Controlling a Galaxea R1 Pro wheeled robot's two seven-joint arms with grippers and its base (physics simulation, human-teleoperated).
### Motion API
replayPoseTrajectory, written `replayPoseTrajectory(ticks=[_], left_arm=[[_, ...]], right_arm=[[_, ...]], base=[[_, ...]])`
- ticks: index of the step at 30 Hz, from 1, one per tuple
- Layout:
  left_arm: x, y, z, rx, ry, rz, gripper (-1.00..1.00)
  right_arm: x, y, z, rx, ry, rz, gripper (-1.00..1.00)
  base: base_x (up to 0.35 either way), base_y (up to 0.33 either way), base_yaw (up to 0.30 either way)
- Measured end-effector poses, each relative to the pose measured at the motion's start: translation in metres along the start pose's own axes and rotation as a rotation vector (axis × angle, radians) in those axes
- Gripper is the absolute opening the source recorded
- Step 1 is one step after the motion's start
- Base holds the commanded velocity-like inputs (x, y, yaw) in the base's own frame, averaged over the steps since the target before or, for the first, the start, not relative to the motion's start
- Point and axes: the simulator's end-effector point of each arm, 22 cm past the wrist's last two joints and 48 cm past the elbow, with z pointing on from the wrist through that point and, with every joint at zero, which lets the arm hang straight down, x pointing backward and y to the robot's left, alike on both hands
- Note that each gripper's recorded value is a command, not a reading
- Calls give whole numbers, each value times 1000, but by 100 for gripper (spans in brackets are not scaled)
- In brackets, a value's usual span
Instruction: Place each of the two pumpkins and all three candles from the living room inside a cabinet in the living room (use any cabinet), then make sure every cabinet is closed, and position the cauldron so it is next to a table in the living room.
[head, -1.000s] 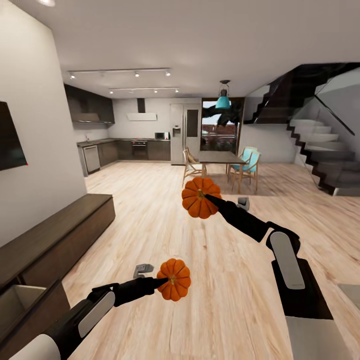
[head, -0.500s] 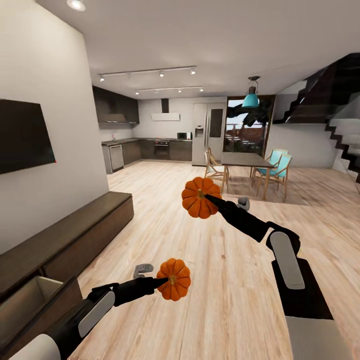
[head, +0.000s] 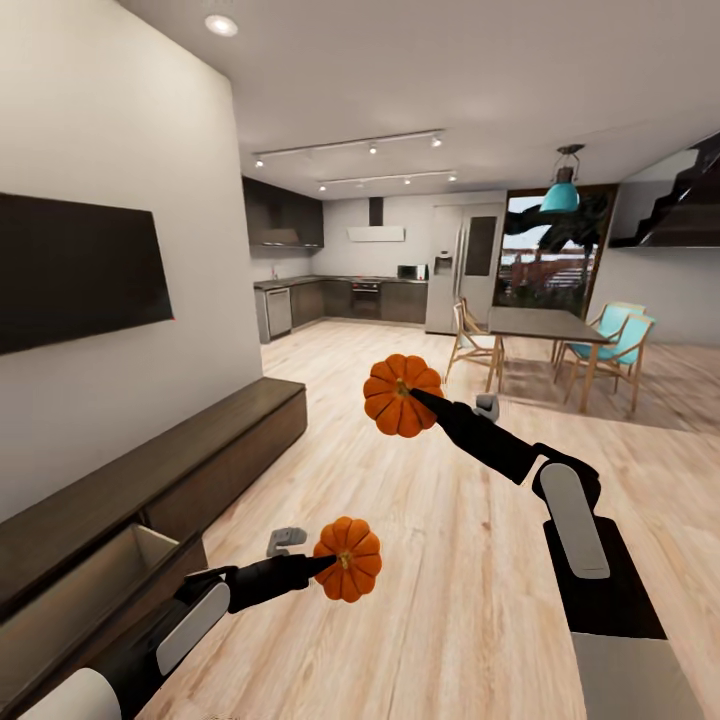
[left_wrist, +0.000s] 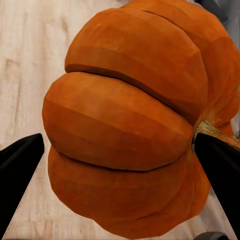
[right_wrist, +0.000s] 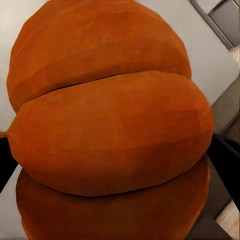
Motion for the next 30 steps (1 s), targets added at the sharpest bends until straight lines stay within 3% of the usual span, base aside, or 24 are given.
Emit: replayPoseTrajectory(ticks=[12,30], left_arm=[[0,0,0,-1,1,3,-100],[-3,1,-1,-3,-6,-3,-100]], right_arm=[[0,1,0,-2,0,1,-100],[8,0,4,12,22,-22,-100]], base=[[20,-15,289],[184,-221,289]])
